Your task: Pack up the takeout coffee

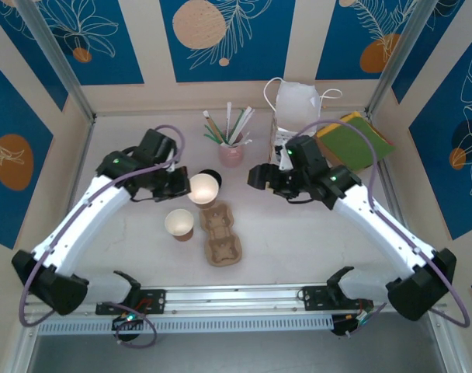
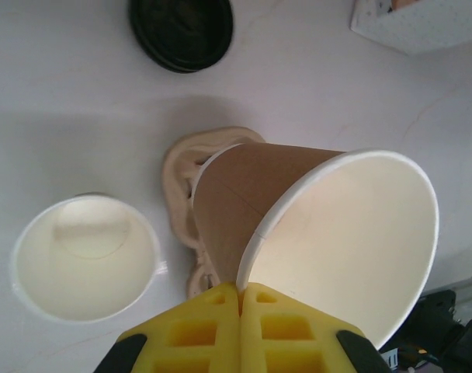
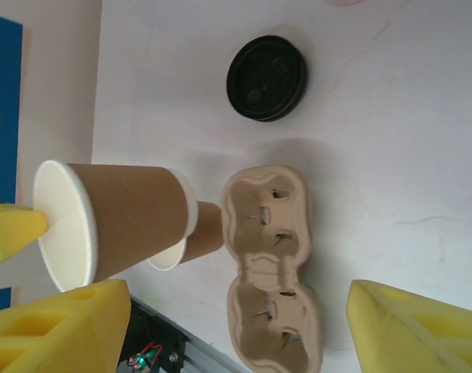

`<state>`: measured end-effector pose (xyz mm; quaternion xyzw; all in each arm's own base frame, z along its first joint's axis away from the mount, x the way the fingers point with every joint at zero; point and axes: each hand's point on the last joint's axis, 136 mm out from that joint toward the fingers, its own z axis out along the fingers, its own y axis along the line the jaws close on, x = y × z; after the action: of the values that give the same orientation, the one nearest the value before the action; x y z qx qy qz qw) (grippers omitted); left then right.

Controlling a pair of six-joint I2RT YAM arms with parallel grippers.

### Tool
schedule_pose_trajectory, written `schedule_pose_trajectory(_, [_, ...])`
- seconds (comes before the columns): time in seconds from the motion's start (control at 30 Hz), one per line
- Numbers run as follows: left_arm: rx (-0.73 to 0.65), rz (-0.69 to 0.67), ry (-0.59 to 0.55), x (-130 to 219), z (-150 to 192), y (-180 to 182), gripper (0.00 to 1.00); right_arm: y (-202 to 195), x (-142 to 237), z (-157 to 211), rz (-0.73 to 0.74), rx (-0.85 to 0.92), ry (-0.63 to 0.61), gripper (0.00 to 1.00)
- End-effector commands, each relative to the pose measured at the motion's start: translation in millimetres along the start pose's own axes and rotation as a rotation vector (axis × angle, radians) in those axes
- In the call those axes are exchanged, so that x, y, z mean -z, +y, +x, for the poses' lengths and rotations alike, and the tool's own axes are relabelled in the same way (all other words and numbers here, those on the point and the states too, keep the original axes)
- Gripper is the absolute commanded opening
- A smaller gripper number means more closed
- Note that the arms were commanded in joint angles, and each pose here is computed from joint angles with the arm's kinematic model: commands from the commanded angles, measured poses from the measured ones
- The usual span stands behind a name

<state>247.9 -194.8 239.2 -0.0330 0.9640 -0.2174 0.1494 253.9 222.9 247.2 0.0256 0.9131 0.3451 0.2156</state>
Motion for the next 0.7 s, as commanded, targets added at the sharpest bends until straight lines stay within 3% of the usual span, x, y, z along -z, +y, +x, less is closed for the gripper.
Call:
schedule_pose_trajectory(0.0, [-0.04, 0.057, -0.014, -18, -9, -38, 0.0, -21, 17, 8, 0.045, -0.019, -0.018, 0.74])
schedule_pose_trajectory(0.27, [-0.104, 0.095, 0.105, -94, 5, -83, 0.0, -60, 48, 22, 0.106, -0.08, -0.079, 0.82])
schedule_pose_trajectory(0.53, [-0.133, 0.096, 0.207, -147, 22, -98, 0.0, -77, 65, 30, 0.108, -0.129, -0.118, 0.99])
schedule_pose_trajectory(0.67, [-0.143, 0.088, 0.249, -162, 32, -98, 0.0, -78, 64, 30, 0.105, -0.136, -0.11, 0.99])
